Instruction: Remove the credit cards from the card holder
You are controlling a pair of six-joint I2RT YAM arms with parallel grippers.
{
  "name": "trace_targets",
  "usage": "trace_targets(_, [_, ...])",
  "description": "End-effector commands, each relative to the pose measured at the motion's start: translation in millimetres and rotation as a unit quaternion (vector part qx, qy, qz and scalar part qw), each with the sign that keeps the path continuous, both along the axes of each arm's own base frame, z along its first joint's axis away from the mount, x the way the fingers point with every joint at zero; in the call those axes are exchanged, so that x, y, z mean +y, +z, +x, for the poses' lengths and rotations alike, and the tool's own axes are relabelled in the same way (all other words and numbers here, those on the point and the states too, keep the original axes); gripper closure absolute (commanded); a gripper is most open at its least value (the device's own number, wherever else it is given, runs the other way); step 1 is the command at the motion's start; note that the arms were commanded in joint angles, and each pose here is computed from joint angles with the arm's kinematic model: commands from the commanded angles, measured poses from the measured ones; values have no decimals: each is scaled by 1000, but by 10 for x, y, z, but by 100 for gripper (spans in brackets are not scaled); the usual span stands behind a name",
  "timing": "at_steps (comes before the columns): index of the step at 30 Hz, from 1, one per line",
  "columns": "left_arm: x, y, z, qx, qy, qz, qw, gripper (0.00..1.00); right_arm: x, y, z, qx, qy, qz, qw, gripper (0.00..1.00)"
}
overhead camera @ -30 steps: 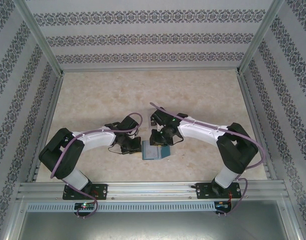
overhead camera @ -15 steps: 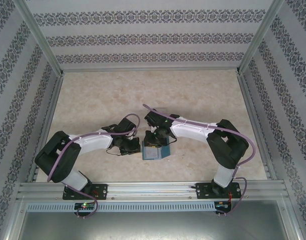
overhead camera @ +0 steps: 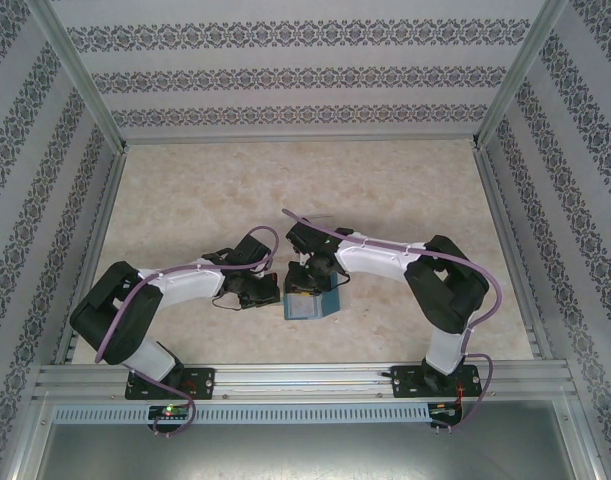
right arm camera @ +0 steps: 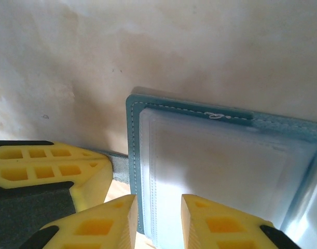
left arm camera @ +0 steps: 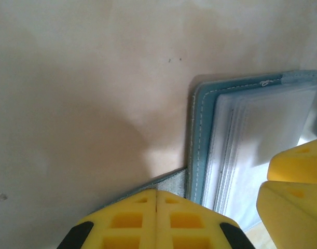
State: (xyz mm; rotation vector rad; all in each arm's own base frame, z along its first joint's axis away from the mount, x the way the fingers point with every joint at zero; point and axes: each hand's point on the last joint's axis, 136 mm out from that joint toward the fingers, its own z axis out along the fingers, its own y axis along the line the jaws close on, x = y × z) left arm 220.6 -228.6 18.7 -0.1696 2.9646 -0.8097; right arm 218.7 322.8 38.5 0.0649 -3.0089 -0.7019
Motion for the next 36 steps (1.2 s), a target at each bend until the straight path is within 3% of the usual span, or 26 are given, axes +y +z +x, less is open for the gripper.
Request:
trace_targets(1, [82, -73, -16, 5, 3, 16, 1000, 100, 21, -36, -68, 12, 8, -14, 1000, 69])
trace_targets(12, [74, -69, -11, 4, -1, 14, 1000, 100, -188, -155, -86, 16, 6, -83, 996, 60])
trace_targets(21, [69, -81, -13, 7, -3, 14, 1000, 100, -367, -77, -55, -6, 22, -143, 989, 46])
trace_targets(36, [60, -76, -6, 9, -4, 14, 1000, 100, -639, 51, -11, -34, 43, -237, 970, 41])
